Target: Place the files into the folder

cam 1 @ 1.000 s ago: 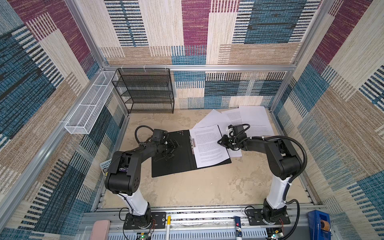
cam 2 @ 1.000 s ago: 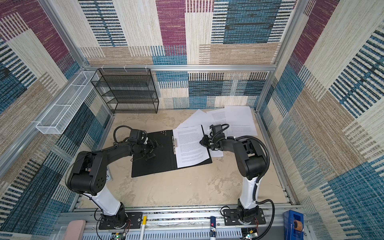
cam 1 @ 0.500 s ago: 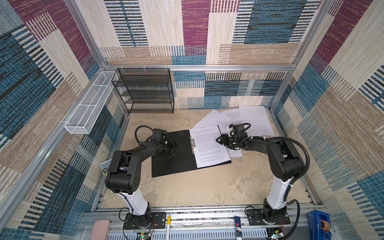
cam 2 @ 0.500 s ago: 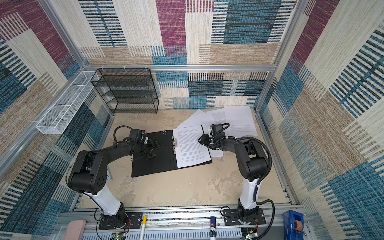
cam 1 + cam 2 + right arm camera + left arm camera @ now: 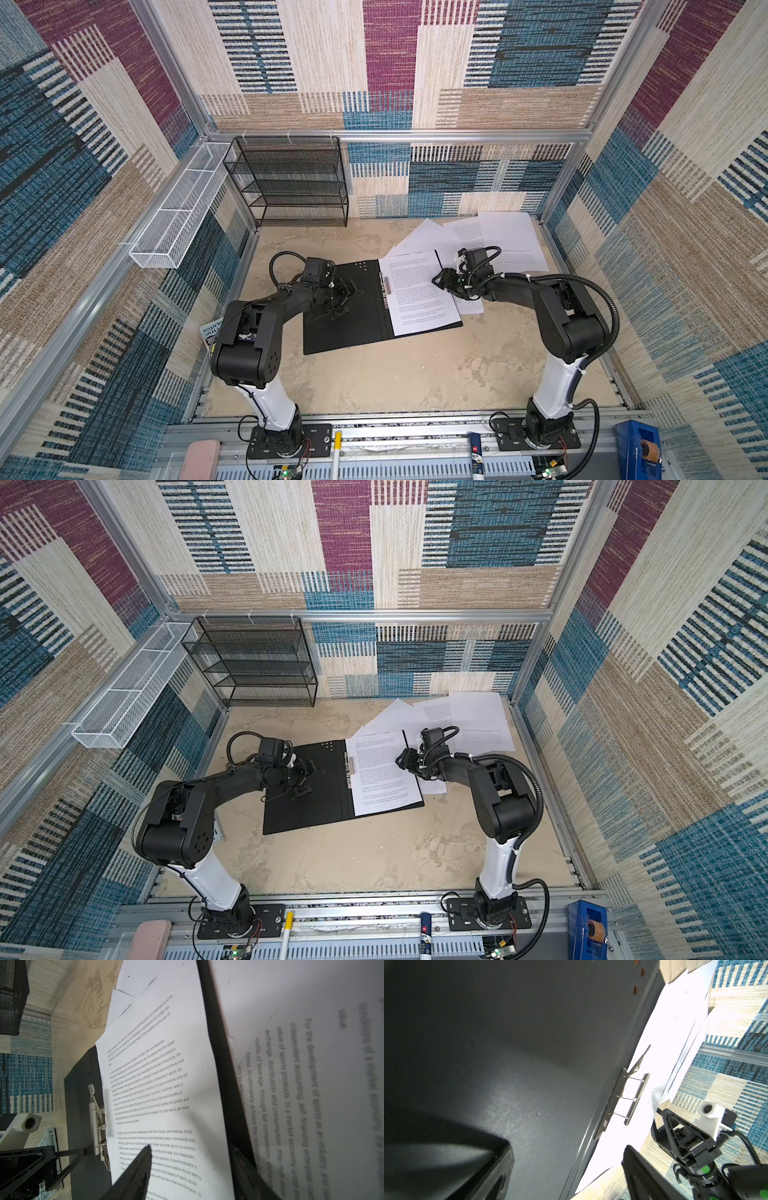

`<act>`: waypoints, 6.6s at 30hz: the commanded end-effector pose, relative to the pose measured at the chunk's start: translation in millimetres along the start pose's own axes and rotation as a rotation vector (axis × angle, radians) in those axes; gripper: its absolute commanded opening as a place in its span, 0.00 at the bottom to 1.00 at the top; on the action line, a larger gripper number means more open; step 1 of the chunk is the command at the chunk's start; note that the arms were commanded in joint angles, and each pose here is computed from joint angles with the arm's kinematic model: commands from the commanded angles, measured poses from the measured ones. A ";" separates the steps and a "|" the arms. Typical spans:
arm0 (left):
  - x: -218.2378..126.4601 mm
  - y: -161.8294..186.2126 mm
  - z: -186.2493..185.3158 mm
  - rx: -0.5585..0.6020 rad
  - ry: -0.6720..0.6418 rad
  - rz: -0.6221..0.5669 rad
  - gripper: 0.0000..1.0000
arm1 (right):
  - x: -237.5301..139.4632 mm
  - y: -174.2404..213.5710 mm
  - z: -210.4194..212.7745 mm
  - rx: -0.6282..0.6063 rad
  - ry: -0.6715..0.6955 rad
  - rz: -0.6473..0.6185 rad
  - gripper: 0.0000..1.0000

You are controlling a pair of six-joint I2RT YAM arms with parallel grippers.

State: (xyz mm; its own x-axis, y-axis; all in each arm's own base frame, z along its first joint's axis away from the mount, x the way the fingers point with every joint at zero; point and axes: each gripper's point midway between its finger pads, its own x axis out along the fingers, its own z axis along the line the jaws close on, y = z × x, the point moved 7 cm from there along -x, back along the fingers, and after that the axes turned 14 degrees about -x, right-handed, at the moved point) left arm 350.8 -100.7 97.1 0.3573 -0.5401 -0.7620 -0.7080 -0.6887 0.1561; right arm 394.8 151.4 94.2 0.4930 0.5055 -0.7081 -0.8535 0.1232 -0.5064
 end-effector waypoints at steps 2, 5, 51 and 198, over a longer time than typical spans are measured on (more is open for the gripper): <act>3.5 1.8 33.3 -0.056 -0.173 -0.021 0.85 | -0.3 10.5 -6.4 0.037 0.061 0.036 0.62; 3.2 0.9 33.7 -0.058 -0.172 -0.021 0.85 | -2.2 12.6 -5.9 0.046 0.068 0.035 0.62; -31.7 -27.7 45.0 -0.039 -0.305 -0.058 0.85 | -63.3 57.8 -58.9 0.103 0.220 0.079 1.00; 102.0 247.7 -0.3 0.637 -0.460 0.348 0.84 | -135.9 85.7 -100.0 0.291 0.231 0.085 0.99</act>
State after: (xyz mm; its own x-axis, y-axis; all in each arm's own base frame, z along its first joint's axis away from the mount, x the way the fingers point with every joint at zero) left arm 225.4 -375.8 91.8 -0.0864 -0.5898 -0.8029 -0.9960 0.0313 0.0842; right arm 277.5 -1.9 101.6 0.4298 0.2695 -0.8618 -0.8784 0.3456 -0.3300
